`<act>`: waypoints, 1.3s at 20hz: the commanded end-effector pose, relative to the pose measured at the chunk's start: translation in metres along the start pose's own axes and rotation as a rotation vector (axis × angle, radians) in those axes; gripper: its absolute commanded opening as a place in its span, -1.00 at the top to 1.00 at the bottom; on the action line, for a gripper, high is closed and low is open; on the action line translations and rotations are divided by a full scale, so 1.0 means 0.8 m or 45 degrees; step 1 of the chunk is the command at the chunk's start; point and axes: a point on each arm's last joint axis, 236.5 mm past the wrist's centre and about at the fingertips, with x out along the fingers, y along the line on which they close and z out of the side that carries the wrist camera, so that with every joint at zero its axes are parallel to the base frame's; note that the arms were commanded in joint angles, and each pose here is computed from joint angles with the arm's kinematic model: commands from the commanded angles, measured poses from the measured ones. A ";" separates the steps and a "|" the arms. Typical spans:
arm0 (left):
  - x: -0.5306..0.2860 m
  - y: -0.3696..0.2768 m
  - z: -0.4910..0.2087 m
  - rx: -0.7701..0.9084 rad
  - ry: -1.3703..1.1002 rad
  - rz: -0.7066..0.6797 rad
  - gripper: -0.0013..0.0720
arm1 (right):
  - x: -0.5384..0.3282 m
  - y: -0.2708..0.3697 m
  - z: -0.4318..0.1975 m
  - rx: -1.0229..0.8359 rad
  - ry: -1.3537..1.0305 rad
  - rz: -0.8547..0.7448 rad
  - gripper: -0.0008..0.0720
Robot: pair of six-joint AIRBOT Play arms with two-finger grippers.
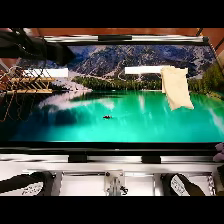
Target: Fold the shirts.
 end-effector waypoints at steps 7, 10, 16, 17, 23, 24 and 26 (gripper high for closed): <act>0.115 0.099 -0.159 -0.188 0.685 0.518 -0.92 | 0.233 0.164 -0.078 -0.440 0.239 -0.074 -0.70; 0.124 0.076 -0.154 -0.140 0.664 0.488 -0.93 | 0.232 0.165 -0.077 -0.498 0.235 -0.069 -0.70; 0.127 0.064 -0.154 -0.141 0.668 0.453 -0.93 | 0.234 0.171 -0.068 -0.498 0.191 -0.048 -0.70; 0.127 0.064 -0.155 -0.141 0.671 0.451 -0.93 | 0.234 0.172 -0.067 -0.498 0.184 -0.045 -0.70; 0.126 0.066 -0.155 -0.132 0.672 0.450 -0.93 | 0.236 0.180 -0.056 -0.498 0.132 -0.022 -0.70; 0.126 0.066 -0.154 -0.132 0.671 0.450 -0.93 | 0.236 0.181 -0.054 -0.498 0.123 -0.018 -0.70; 0.126 0.066 -0.154 -0.132 0.670 0.450 -0.93 | 0.237 0.185 -0.049 -0.497 0.095 -0.005 -0.70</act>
